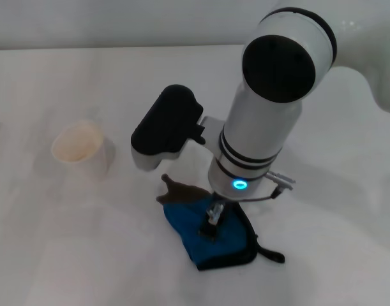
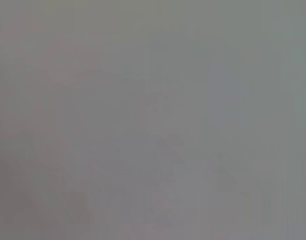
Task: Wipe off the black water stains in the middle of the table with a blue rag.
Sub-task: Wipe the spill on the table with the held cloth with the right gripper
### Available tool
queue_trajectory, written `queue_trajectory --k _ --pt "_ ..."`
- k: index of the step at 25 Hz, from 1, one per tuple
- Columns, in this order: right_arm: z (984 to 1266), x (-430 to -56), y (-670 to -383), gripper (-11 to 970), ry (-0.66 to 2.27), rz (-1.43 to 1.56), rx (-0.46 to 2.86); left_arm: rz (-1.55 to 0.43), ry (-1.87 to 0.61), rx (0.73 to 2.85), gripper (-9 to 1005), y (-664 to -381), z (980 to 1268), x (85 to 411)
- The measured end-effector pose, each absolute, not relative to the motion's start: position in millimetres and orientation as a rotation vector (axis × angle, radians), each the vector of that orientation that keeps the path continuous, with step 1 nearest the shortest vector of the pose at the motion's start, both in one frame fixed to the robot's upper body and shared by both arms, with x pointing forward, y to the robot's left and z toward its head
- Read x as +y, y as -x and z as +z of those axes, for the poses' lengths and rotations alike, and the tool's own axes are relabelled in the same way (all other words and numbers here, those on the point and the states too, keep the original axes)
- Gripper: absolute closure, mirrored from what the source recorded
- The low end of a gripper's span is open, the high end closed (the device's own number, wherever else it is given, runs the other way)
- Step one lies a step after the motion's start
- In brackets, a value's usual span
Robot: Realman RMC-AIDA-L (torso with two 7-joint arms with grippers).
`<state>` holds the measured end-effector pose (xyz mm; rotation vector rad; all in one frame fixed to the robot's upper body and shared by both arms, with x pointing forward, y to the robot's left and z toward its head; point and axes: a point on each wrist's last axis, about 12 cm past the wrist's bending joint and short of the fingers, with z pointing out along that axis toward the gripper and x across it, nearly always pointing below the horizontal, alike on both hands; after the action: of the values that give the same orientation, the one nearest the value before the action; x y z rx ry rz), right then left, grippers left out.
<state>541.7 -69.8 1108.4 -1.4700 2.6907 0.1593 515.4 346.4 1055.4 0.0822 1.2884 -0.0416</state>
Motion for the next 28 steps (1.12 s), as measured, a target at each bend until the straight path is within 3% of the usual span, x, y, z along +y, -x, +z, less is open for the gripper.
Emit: queue_trajectory --k 18,28 --pt "1108 -73 -586 895 1.306 0.05 2.62 -0.053 -0.071 1.281 120 -509 1053 345" --pt "1114 -39 -557 896 1.519 0.247 2.56 -0.061 -0.071 1.277 120 -511 1054 343"
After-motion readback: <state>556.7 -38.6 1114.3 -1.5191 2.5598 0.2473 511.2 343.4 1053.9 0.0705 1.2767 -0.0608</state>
